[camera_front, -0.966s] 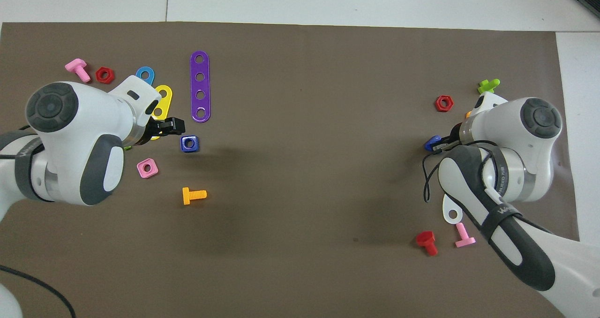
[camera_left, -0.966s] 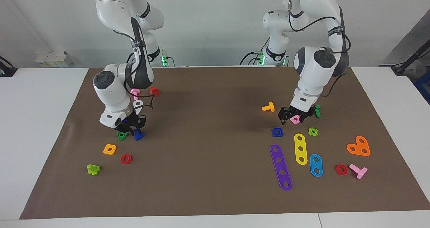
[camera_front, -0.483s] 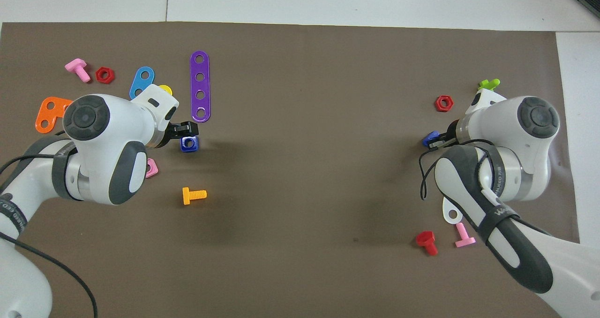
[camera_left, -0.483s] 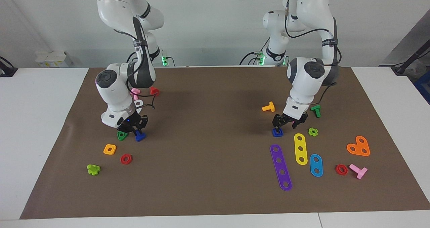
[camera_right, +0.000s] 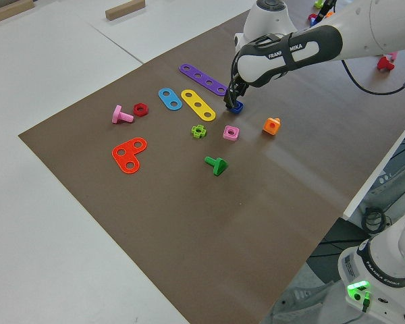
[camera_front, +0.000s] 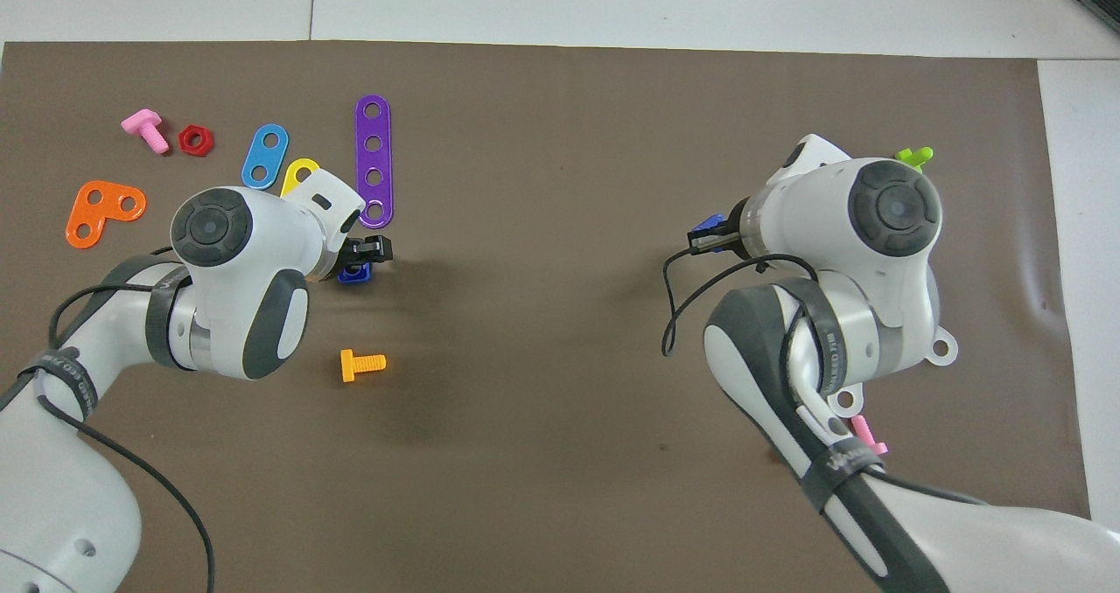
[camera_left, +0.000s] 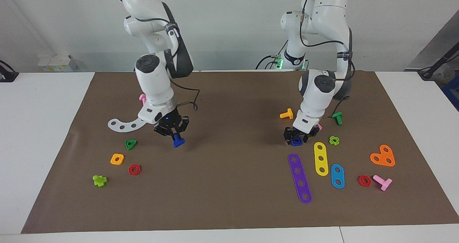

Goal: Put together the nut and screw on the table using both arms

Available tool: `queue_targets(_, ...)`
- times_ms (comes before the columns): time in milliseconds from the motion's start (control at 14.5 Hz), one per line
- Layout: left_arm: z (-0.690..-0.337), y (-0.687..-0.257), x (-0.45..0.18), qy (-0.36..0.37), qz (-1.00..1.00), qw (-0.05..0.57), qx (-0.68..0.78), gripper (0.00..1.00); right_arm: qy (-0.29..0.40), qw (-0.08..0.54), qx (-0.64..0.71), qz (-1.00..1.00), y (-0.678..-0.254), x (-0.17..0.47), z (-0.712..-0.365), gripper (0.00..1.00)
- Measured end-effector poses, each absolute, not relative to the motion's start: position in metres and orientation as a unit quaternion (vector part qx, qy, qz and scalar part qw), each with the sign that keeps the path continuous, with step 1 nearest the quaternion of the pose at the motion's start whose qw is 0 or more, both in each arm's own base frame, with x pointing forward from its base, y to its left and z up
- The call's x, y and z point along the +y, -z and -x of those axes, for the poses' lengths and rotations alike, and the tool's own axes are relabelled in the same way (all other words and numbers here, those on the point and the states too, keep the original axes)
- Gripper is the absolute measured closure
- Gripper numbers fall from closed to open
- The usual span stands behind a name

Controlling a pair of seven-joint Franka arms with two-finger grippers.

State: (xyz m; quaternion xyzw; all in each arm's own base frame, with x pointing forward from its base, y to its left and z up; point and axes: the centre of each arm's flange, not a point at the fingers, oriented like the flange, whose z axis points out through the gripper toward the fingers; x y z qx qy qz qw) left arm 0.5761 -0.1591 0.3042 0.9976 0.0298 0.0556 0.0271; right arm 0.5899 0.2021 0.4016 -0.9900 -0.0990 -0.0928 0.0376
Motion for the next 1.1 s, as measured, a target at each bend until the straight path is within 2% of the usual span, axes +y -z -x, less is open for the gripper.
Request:
queue_targets(345, -0.575, -0.302, -0.156, -0.051, -0.998, 0.025, 0.032, 0.27, 0.099, 0.056, -0.053, 0.992, -0.398, 0.310, -0.581, 0.81)
queue_targets(690, -0.572, -0.296, -0.153, -0.043, -0.998, 0.022, 0.034, 0.31, 0.093, 0.050, -0.026, 0.994, -0.340, 0.389, -0.578, 0.81)
queue_targets(759, -0.571, -0.295, -0.153, -0.042, -0.998, 0.022, 0.034, 0.38, 0.098, 0.049, -0.020, 0.994, -0.326, 0.398, -0.580, 0.81)
queue_targets(897, -0.571, -0.295, -0.152, -0.040, -0.998, 0.021, 0.034, 0.43, 0.107, 0.051, -0.017, 0.993, -0.306, 0.412, -0.582, 0.81)
queue_targets(966, -0.571, -0.295, -0.152, -0.040, -0.998, 0.021, 0.034, 0.51, 0.108, 0.051, -0.017, 0.993, -0.309, 0.413, -0.583, 0.81)
queue_targets(1103, -0.571, -0.295, -0.152, -0.039, -0.998, 0.021, 0.034, 0.53, 0.111, 0.053, -0.018, 0.992, -0.313, 0.416, -0.583, 0.81)
